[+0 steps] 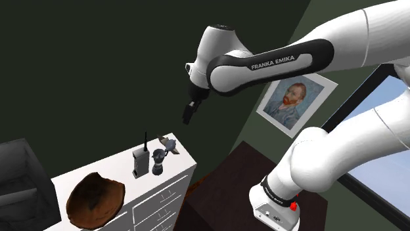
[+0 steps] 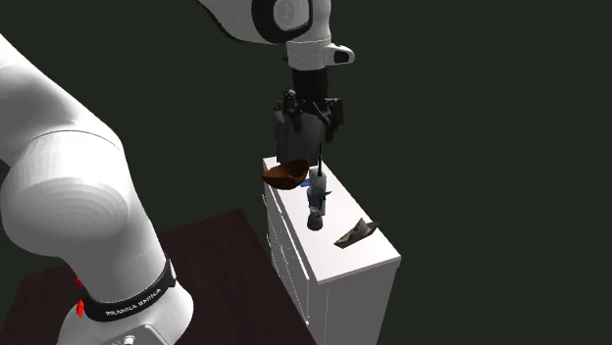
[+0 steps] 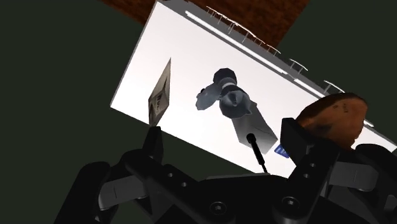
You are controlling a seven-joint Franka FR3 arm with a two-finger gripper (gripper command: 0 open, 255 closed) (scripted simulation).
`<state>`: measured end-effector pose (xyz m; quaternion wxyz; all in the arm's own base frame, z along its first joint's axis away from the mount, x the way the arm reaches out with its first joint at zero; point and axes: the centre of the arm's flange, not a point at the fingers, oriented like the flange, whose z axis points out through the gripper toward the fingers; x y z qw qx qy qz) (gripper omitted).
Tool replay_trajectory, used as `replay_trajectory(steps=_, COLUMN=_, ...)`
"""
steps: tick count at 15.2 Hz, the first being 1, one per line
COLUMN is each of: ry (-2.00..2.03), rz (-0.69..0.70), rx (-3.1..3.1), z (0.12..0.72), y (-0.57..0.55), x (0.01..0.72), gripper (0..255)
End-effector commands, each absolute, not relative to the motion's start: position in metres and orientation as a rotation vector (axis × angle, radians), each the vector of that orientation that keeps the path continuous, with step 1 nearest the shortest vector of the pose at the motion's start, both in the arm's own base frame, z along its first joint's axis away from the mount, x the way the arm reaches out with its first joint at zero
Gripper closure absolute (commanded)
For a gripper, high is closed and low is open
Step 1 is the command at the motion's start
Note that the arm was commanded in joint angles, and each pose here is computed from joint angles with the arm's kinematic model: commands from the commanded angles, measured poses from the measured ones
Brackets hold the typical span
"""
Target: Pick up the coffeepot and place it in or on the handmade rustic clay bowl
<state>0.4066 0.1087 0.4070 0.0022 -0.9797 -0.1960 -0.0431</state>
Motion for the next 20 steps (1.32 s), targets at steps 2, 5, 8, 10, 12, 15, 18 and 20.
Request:
replay_trajectory(steps=2, ry=-0.683, rz=-0.128, rx=-3.071, z=0.372, y=0.127, x=0.42, gripper=0)
replay_trajectory(steps=5, ry=-0.749, rz=-0.117, rx=-3.069, z=0.337, y=0.144, x=0.432, gripper=0)
replay_trajectory(steps=8, ry=-0.816, rz=-0.106, rx=-3.065, z=0.302, y=0.16, x=0.443, gripper=0)
replay_trajectory(steps=10, ry=-0.861, rz=-0.099, rx=-3.061, z=0.278, y=0.171, x=0.45, gripper=0)
replay_trajectory(steps=12, ry=-0.906, rz=-0.091, rx=-3.057, z=0.254, y=0.182, x=0.456, gripper=0)
replay_trajectory(steps=15, ry=-0.973, rz=-0.08, rx=-3.049, z=0.218, y=0.198, x=0.465, gripper=0)
replay_trajectory(steps=18, ry=-0.998, rz=-0.076, rx=-3.046, z=0.199, y=0.204, x=0.469, gripper=0)
replay_trajectory(steps=20, ry=-0.998, rz=-0.076, rx=-3.046, z=0.189, y=0.203, x=0.469, gripper=0)
